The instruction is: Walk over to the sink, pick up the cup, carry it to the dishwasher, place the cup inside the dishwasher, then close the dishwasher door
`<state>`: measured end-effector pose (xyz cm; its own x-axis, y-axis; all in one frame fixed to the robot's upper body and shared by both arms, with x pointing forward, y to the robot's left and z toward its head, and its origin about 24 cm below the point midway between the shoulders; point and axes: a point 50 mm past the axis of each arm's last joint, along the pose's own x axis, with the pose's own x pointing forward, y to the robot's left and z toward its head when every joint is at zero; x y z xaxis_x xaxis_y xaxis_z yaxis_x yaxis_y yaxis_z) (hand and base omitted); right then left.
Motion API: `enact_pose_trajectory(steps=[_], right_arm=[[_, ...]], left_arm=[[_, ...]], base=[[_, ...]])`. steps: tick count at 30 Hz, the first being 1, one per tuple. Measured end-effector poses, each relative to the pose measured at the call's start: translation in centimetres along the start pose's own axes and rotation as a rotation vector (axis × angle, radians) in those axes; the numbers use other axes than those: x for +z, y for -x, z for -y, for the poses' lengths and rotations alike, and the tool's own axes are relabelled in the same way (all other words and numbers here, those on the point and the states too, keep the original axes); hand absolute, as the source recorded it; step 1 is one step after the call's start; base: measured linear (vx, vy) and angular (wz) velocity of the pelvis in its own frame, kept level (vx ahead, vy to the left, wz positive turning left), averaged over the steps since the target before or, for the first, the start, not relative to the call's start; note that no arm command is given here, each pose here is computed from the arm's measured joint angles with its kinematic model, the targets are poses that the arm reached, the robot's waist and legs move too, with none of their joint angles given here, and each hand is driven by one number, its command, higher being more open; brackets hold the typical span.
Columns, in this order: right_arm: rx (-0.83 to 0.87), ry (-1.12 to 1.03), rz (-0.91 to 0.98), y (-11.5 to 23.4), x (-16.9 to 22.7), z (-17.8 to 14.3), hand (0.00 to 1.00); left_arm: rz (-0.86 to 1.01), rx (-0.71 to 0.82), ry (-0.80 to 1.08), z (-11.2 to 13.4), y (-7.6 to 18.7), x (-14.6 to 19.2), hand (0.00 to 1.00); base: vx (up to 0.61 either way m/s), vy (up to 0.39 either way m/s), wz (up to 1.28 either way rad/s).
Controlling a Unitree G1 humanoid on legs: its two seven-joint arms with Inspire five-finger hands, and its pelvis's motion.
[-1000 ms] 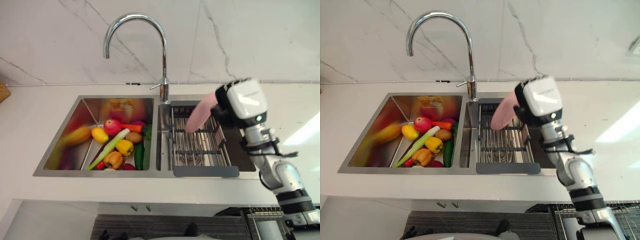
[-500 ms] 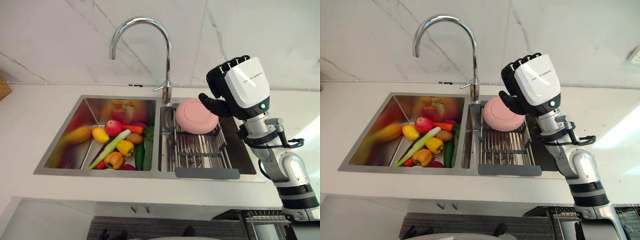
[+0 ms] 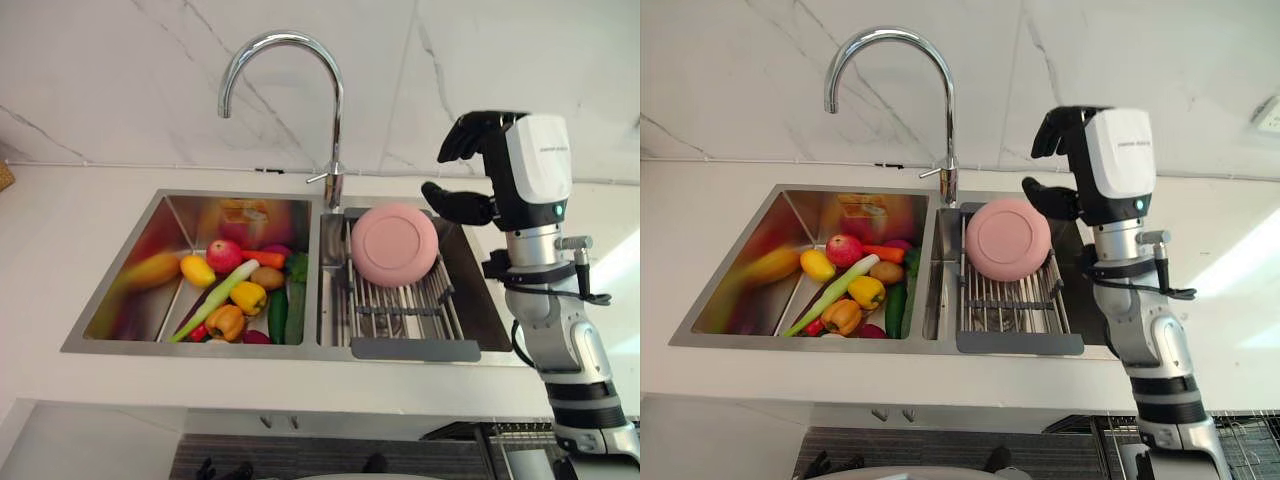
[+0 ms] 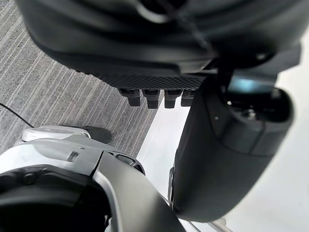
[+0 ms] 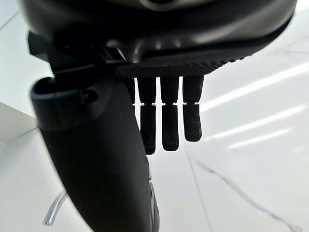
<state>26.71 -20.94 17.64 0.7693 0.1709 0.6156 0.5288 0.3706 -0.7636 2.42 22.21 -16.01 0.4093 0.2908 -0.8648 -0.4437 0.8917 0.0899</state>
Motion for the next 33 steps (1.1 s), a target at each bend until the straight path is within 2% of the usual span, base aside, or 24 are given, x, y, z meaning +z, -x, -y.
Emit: enact_pose_trajectory(steps=[4,10,20,27,33], right_arm=[[0.161,-0.020,-0.061,1.4,-0.4,-1.5,1.00],[0.219,-0.037,-0.119,1.8,-1.1,-2.4,1.00],[0.467,-0.027,-0.286,5.6,-3.0,-6.9,1.00],[0.486,-0.227,-0.474,7.2,-4.9,-8.0,1.00],[0.406,-0.354,-0.574,6.8,-6.4,-7.6,1.00]], left_arm=[[-0.003,0.001,0.001,0.0,0.0,0.0,1.00],[-0.007,0.011,0.000,0.0,0.0,0.0,1.00],[-0.009,0.013,-0.004,-0.1,-0.2,0.3,1.00],[-0.011,0.009,-0.003,0.1,-0.3,0.5,1.00],[0.002,0.003,0.001,0.3,-0.3,0.8,1.00]], base=[[-0.01,0.027,-0.01],[0.00,0.000,0.00],[0.00,0.000,0.04],[0.00,0.023,0.08],[-0.02,0.017,0.06]])
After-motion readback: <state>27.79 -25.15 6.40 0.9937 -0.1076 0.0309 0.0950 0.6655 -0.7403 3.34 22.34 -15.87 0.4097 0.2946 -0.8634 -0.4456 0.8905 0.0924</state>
